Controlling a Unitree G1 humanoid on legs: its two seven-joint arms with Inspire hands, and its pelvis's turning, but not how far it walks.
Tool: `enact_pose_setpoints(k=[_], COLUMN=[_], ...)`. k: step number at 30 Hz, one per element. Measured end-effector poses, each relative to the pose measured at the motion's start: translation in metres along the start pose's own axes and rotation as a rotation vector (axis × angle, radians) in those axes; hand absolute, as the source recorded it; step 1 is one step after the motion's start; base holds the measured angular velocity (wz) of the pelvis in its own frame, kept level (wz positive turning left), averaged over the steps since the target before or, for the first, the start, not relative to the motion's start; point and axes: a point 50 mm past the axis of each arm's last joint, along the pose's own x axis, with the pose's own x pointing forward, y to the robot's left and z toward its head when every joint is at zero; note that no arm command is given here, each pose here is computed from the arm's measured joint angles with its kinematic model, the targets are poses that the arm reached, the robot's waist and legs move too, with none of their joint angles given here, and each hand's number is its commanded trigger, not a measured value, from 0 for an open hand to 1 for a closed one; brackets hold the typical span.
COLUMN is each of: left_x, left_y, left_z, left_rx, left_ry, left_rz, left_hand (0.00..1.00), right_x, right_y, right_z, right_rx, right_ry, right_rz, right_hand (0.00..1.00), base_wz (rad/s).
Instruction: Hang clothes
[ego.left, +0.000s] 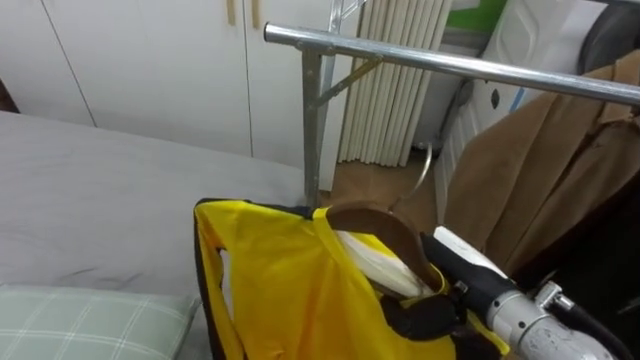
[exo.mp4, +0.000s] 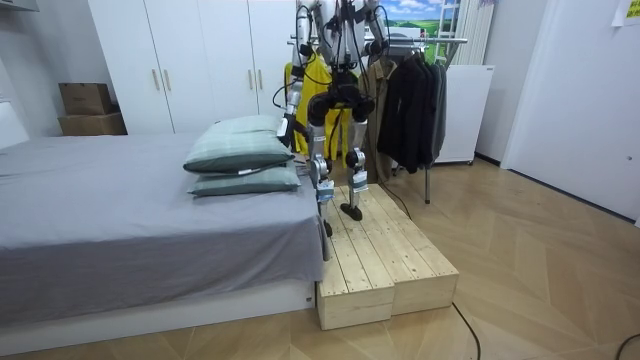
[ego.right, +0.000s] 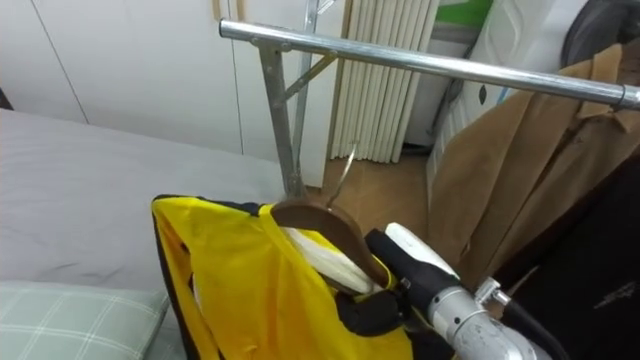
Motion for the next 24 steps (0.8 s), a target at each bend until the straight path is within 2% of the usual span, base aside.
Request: enact_pose_setpoints(k=[11, 24], left_x=[0.001, 0.002], left_y=[0.007, 0.013], left_z=[-0.002, -0.008], left_rx=[-0.014, -0.016], left_ry=[-0.021, -0.054], left_rz=[0.016, 0.010], left_hand=[0.00, 0.00], right_x=[0.002, 0.003], right_y=[-0.018, -0.036], right_z=[-0.039, -0.070], right_rx=[0.269, 0.371], right_ry=[0.072, 0.181], right_rz=[0.095, 0.137], right_hand=[1.00, 1.00], base_wz=[0.07, 0.05])
